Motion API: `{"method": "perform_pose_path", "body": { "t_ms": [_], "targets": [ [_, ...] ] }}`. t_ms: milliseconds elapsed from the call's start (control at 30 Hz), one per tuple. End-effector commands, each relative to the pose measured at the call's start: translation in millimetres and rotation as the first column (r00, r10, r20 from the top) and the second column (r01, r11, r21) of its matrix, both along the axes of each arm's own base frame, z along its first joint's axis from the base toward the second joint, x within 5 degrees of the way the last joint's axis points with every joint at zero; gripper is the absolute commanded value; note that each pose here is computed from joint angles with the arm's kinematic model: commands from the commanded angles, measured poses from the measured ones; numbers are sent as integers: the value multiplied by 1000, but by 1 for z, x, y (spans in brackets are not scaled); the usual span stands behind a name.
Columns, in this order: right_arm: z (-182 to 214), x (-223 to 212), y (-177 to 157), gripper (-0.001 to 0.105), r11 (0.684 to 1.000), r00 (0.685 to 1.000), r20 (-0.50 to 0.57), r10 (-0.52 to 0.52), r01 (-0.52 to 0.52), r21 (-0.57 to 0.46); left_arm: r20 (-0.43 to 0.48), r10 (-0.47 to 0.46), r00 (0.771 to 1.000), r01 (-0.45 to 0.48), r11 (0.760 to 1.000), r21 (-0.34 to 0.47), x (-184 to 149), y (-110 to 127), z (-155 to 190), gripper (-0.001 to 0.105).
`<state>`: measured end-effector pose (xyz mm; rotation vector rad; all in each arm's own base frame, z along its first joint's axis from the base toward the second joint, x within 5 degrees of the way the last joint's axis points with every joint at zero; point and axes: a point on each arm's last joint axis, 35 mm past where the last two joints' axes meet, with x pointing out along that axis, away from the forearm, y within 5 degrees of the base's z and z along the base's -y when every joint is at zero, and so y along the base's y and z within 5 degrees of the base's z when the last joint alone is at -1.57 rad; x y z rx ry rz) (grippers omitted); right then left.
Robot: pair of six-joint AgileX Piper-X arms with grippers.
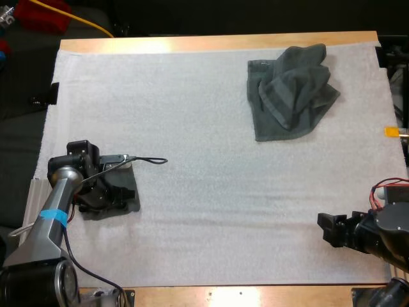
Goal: Pick towel from pile, fold and stack
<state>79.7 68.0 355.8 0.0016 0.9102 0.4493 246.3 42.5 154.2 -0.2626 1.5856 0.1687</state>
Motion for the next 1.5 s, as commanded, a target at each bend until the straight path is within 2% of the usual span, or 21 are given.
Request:
{"method": "perform_pose_path", "body": {
  "t_ms": [0, 100, 200, 300, 400, 467, 667, 900, 1067, 1133, 1267, 1467],
  "targets": [
    [2, -1, 0, 70, 1000, 1000, 4, 4, -4, 4, -16, 2, 1000, -3, 1000, -29, 0, -1, 2, 65],
    [2, -1, 0, 70, 1000, 1000, 4, 4, -4, 4, 28, -19, 999, 21, 999, -48, 9, 0, 28, 65],
    [2, -1, 0, 70, 1000, 1000, 4, 4, -4, 4, 103, -25, 994, 29, 999, -33, 16, 1, 59, 65],
    [2, -1, 0, 70, 1000, 1000, 4, 4, -4, 4, 201, -28, 979, 31, 999, -14, 17, 1, 94, 65],
    [2, -1, 0, 70, 1000, 1000, 4, 4, -4, 4, 294, -31, 955, 41, 999, -29, 12, -1, 123, 65],
    [2, -1, 0, 70, 1000, 1000, 4, 4, -4, 4, 362, -32, 931, 59, 996, -63, 5, -4, 139, 65],
    [2, -1, 0, 70, 1000, 1000, 4, 4, -4, 4, 479, -13, 878, 83, 989, -125, -18, -12, 170, 65],
    [3, 0, 0, 70, 1000, 1000, 12, 8, -8, 3, 535, -29, 845, 126, 981, -146, -51, -22, 194, 65],
    [7, 3, 3, 70, 999, 996, 74, 53, -53, 2, 596, -114, 795, 231, 965, -124, -69, -43, 209, 65],
    [8, 4, 3, 70, 999, 994, 100, 39, -39, 3, 608, -141, 781, 265, 957, -120, -73, -49, 212, 65],
    [10, 8, 4, 70, 999, 987, 158, 37, -32, -33, 612, -159, 775, 295, 947, -126, -76, -56, 213, 65],
    [6, 19, 9, 70, 994, 985, 158, 63, -48, -97, 606, -167, 778, 302, 945, -126, -78, -57, 213, 65]
  ]
}}
